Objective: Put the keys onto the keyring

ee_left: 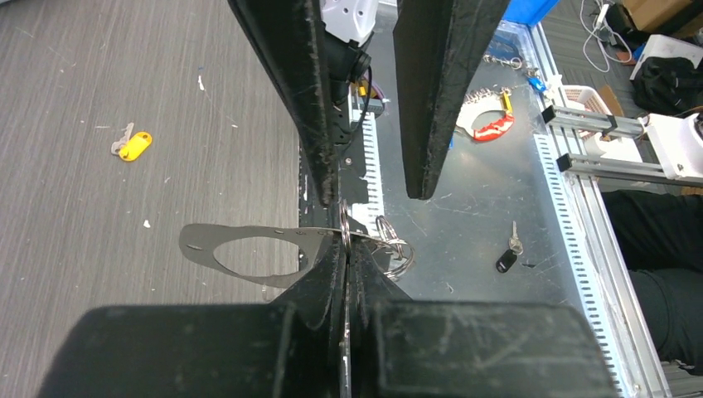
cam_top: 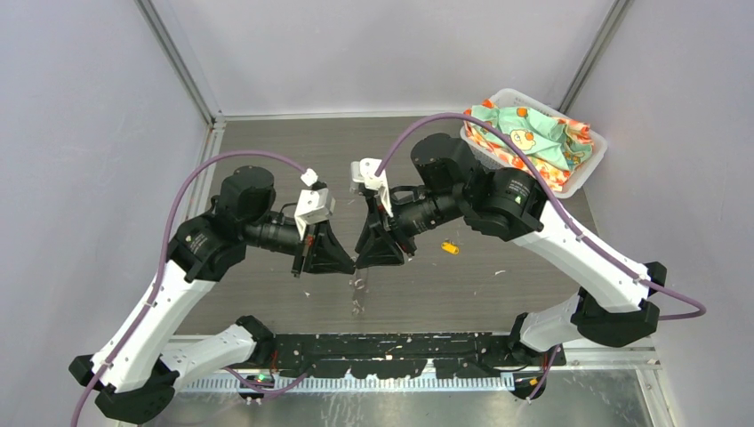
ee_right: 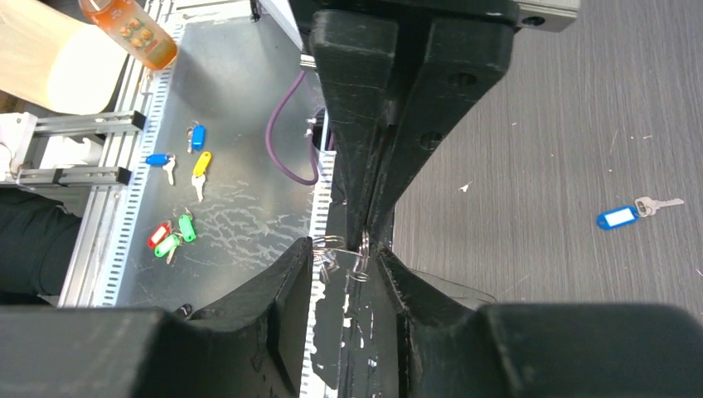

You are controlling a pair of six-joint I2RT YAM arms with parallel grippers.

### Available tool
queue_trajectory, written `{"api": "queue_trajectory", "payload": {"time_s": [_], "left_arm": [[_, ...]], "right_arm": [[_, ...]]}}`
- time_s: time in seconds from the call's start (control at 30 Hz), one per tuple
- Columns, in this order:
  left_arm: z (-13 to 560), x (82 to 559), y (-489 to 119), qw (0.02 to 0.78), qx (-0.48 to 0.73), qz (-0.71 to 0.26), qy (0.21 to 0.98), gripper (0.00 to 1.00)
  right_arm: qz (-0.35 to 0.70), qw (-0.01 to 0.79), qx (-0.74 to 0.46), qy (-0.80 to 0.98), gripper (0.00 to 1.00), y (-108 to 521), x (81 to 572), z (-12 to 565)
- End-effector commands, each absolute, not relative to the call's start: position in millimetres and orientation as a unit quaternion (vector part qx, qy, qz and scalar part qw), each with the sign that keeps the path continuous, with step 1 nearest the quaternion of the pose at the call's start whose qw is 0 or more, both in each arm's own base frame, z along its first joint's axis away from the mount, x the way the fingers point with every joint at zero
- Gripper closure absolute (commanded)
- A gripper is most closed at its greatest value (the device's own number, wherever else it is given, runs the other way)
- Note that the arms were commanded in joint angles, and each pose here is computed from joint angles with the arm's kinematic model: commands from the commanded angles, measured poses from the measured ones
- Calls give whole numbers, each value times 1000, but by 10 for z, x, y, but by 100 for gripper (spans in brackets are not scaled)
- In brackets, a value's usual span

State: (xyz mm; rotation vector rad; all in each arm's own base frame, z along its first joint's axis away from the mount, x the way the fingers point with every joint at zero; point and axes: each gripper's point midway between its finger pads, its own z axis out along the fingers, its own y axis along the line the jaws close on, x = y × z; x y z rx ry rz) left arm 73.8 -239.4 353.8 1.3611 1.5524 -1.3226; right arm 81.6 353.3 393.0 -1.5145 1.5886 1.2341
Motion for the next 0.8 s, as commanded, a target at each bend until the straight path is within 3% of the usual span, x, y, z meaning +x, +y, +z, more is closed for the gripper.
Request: {"api": "queue_trajectory", "payload": {"time_s": [0.0,0.4,0.53,0.7,0.77], "left_arm": [[3680,681,-2397,339,519,-522,585,100],[3731,630,-2413,328,516,-540,578,100],[3724,625,-2410,327,516,-540,579,100],[3717,620,-2406,326,516,-540,579,100],[3716,622,-2407,326,516,-540,579,100]], "right_arm": [[481,310,-585,574,64,3510,742,4023],[480,317,-582,575,67,3574,793,3929],[476,333,-579,572,82,3578,830,3968],[471,348,-567,579,78,3591,892,3977],[474,345,-568,578,84,3601,879,3973]]}}
